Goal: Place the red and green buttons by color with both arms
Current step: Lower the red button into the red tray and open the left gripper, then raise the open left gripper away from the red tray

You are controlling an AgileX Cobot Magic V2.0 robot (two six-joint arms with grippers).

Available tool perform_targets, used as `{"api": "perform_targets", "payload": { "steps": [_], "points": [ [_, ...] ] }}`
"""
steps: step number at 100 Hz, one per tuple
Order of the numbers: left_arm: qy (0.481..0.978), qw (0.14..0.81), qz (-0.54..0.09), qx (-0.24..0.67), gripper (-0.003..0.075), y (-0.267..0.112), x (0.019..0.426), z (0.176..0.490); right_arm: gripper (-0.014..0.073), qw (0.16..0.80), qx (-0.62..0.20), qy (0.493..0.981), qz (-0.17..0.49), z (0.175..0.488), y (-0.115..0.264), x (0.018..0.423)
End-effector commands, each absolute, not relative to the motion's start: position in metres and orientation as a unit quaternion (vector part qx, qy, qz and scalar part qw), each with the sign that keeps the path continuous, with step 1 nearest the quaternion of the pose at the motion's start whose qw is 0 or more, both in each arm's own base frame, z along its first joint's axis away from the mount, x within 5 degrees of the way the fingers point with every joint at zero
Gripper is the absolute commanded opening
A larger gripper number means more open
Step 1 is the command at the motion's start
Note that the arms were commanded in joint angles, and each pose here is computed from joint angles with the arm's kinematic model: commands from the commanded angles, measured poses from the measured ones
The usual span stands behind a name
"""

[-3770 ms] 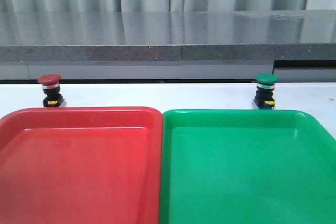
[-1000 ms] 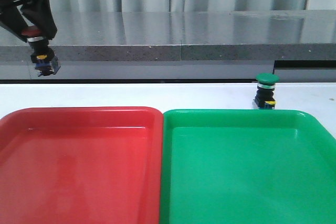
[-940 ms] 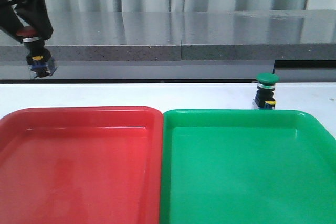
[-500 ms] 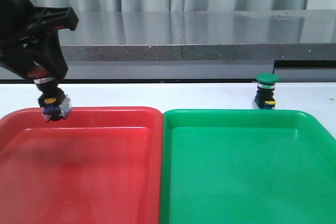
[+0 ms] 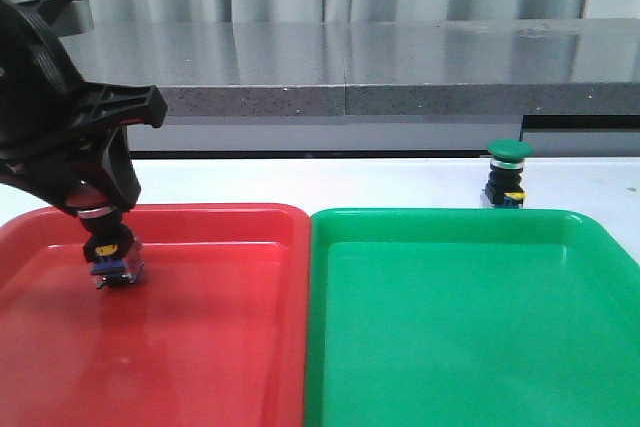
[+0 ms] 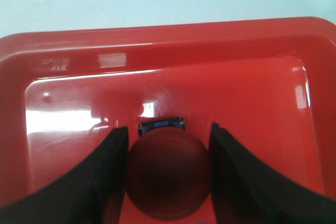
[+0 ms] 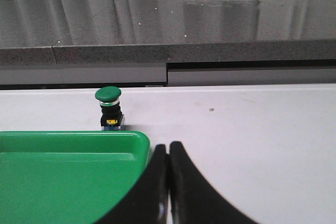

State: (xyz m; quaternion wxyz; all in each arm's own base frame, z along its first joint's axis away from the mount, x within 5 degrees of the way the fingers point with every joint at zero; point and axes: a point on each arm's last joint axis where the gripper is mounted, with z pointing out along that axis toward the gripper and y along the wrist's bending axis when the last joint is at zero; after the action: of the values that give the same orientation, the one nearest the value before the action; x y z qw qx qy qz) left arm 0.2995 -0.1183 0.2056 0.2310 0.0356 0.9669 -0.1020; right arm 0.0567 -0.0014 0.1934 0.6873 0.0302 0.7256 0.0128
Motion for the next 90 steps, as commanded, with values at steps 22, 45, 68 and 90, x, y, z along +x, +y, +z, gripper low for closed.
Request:
{"api": "perform_targets", "payload": {
  "steps": [22, 45, 68, 90],
  "points": [
    [0.958, 0.260, -0.119, 0.028, 0.0120, -0.124, 0.306, 0.214, -0.0066, 0.729, 0.028, 0.684, 0.013, 0.207, -0.001, 0.055],
    [0.957, 0.258, -0.125, 0.048, 0.0473, -0.137, 0.300, 0.214, -0.0066, 0.729, 0.028, 0.684, 0.013, 0.207, -0.001, 0.055],
    [0.955, 0.258, -0.130, 0.063, 0.0652, -0.147, 0.296, 0.215, -0.0066, 0.729, 0.028, 0.684, 0.013, 0.207, -0.001, 0.055],
    [0.948, 0.283, -0.130, 0.070, 0.0652, -0.143, 0.293, 0.230, -0.0066, 0.729, 0.028, 0.684, 0.013, 0.207, -0.001, 0.055]
  ]
}}
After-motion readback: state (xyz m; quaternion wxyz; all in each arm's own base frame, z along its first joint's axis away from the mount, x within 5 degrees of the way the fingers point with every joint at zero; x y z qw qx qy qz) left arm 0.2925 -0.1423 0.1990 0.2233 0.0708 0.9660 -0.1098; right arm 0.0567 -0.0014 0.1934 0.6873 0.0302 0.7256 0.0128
